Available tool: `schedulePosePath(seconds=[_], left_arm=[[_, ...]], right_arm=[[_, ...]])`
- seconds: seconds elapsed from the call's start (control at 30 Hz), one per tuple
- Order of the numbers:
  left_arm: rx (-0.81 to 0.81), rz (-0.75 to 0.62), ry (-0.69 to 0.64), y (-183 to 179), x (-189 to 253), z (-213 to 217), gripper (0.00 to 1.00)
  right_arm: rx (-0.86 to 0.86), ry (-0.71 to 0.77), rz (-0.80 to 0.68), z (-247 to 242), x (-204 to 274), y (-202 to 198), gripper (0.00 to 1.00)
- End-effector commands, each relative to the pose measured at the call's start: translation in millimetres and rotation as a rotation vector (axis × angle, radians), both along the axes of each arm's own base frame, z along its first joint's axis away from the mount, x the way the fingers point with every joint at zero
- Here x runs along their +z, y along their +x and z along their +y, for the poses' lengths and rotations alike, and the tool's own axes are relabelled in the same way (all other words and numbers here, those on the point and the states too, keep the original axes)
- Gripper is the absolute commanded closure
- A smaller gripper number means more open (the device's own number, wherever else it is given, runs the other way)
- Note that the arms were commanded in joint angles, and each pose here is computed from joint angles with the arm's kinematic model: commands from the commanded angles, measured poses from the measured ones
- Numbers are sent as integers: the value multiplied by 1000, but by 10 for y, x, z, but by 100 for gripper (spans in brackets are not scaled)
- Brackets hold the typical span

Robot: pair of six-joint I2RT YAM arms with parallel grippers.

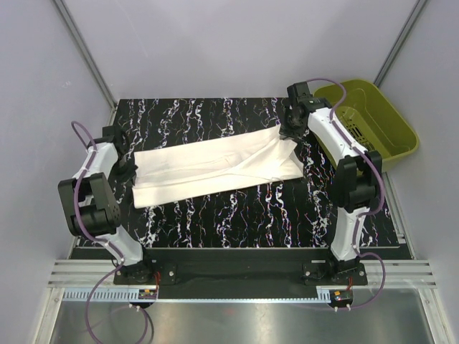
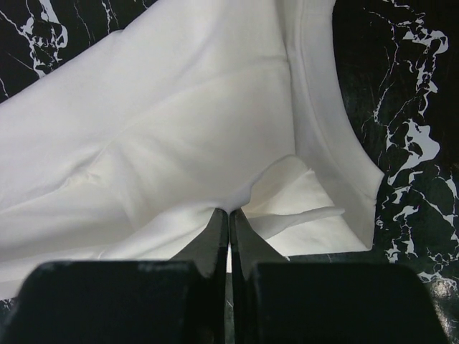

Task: Fold and stack the t-shirts
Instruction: Fold the tshirt

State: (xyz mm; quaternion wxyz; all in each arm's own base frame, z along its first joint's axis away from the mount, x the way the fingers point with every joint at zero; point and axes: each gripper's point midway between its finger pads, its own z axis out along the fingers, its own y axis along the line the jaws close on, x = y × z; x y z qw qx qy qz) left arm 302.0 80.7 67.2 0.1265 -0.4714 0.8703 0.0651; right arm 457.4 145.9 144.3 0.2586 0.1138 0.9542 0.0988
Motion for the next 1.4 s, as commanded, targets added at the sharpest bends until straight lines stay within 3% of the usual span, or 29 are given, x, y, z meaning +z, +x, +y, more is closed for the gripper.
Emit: schedulePosePath(seconds=[0.0, 0.9, 1.2, 1.3, 1.33, 1.37], left_arm=[[-14, -45, 35, 212, 85, 95, 100], [-4, 3, 52, 387, -62, 193, 96], [4, 16, 56, 391, -129, 212, 95], [8, 18, 83, 365, -89, 256, 85], [14, 14, 94, 351, -63, 266, 69], [15, 3, 105, 345, -33, 279, 62]], right_arm=[[1, 4, -45, -49, 135, 167, 100], [-17, 9, -17, 2, -252, 508, 100], [-18, 7, -18, 24, -391, 667, 95], [-17, 5, -9, 28, -491, 711, 90], [-20, 8, -20, 22, -464, 758, 87], [-16, 1, -16, 10, -475, 767, 83]])
